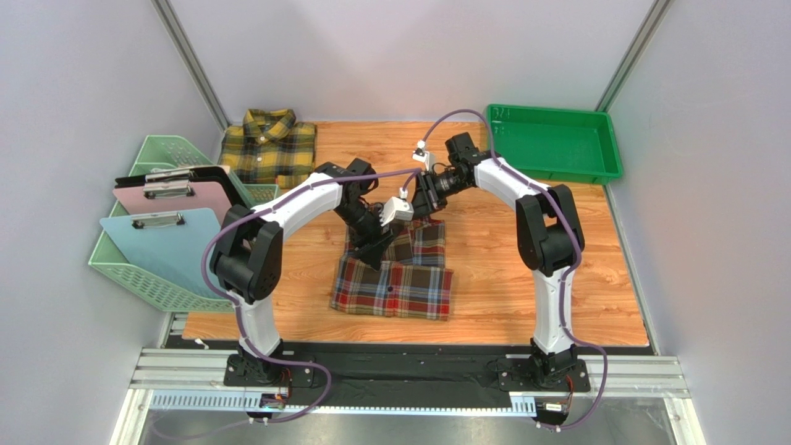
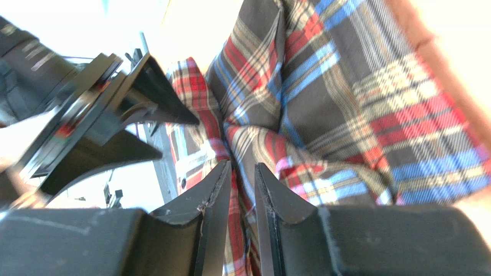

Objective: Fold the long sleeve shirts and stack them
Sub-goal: Fold the shirt

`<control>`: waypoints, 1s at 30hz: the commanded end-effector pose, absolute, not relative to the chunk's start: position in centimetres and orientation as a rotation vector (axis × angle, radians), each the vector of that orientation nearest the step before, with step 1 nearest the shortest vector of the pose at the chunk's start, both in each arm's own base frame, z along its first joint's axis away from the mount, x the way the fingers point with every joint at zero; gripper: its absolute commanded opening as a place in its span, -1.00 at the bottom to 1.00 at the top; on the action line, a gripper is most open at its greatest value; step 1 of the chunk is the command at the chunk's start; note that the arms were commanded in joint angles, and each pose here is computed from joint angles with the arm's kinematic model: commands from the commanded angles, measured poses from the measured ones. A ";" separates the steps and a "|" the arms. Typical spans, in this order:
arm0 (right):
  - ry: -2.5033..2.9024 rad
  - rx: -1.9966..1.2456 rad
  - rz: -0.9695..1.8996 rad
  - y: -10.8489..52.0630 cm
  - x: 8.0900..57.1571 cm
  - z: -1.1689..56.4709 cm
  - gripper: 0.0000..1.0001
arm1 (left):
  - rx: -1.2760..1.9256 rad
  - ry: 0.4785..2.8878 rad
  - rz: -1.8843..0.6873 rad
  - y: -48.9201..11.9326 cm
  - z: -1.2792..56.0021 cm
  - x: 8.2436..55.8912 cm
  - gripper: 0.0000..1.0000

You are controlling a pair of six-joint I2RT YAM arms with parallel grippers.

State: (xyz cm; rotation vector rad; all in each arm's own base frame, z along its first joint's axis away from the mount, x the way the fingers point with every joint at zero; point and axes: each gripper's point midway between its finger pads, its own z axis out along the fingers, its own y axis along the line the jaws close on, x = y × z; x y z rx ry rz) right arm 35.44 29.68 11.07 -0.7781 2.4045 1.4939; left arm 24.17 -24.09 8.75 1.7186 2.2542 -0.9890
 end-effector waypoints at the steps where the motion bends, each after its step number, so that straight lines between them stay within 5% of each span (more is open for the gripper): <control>1: 2.318 -0.827 1.538 31.8 36.3 12.4 -0.45 | 1.717 2.073 -0.913 -25.3 9.9 26.3 0.35; 16: 2.421 -0.866 1.586 34.2 35.1 5.7 -0.49 | 1.898 2.050 -0.916 -25.3 5.6 24.3 0.32; 19: 2.439 -0.878 1.586 33.9 34.3 4.9 -0.51 | 1.897 2.081 -0.959 -25.1 5.2 23.0 0.13; 27: 2.461 -0.978 1.624 33.6 29.8 4.3 -0.53 | 1.900 2.083 -1.058 -25.7 6.8 18.4 -0.94; 30: 2.454 -1.027 1.643 33.4 27.7 4.4 -0.53 | 1.838 2.105 -1.083 -25.7 8.2 17.7 -1.00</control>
